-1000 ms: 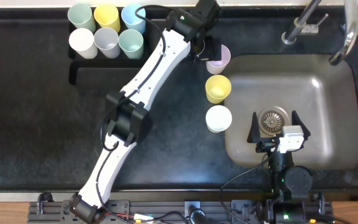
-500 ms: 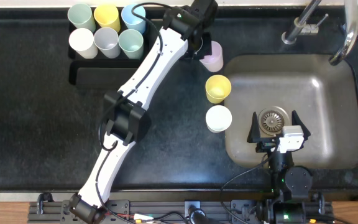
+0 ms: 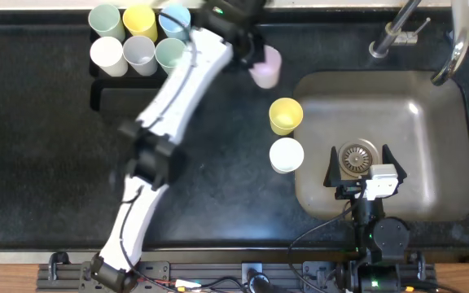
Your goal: Store Cups
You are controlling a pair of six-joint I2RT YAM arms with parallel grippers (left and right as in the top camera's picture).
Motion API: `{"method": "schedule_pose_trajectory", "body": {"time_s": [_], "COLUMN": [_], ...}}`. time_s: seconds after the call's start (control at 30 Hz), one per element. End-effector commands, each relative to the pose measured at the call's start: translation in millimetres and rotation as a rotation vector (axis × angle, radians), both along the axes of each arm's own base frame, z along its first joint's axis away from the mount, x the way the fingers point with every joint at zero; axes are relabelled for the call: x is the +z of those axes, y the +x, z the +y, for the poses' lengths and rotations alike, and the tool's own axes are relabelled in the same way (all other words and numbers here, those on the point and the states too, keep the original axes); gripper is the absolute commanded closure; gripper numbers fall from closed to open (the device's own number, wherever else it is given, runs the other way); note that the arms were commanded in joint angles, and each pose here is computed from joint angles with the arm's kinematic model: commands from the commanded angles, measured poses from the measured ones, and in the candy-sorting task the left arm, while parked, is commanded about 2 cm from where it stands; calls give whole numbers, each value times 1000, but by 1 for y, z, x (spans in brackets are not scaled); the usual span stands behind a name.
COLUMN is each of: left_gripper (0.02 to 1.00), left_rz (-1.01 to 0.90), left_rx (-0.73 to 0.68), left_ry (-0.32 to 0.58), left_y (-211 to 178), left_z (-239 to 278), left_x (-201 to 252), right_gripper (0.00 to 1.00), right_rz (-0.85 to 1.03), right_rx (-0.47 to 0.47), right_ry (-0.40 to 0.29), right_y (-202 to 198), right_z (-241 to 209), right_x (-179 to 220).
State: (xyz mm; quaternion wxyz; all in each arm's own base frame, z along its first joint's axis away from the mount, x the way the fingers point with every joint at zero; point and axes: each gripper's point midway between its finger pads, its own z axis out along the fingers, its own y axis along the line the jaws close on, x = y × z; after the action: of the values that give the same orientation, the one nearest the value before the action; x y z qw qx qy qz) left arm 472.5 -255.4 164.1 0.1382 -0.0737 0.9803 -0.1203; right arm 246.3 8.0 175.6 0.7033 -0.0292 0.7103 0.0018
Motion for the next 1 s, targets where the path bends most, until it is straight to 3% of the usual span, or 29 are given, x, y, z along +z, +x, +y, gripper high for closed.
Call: {"method": "schedule_pose_trajectory", "body": {"time_s": [0.03,0.17,0.37,0.6,1.0], "left_gripper": [982,982,982,982,982], "left_rz": [-225,-232,-148,-98,-21], "left_rx": [177,370,610,696,756], "left_ry": [-89,-60,-39,-49,48], "left_y": [-21,-51,-98,-115,-100], "left_z": [102,198,294,318,341], "left_x": [151,179,138,66,23], "right_gripper": [3,3,5,5,3], "right_rz": [0,0,0,0,0], "right_rx": [6,6,6,6,6], "right_ry": [-4,-4,-4,-4,-4], "right_y": [0,0,0,0,0], "right_z": [1,1,1,1,1], "right_x": [-3,-3,-3,-3,-3]}}
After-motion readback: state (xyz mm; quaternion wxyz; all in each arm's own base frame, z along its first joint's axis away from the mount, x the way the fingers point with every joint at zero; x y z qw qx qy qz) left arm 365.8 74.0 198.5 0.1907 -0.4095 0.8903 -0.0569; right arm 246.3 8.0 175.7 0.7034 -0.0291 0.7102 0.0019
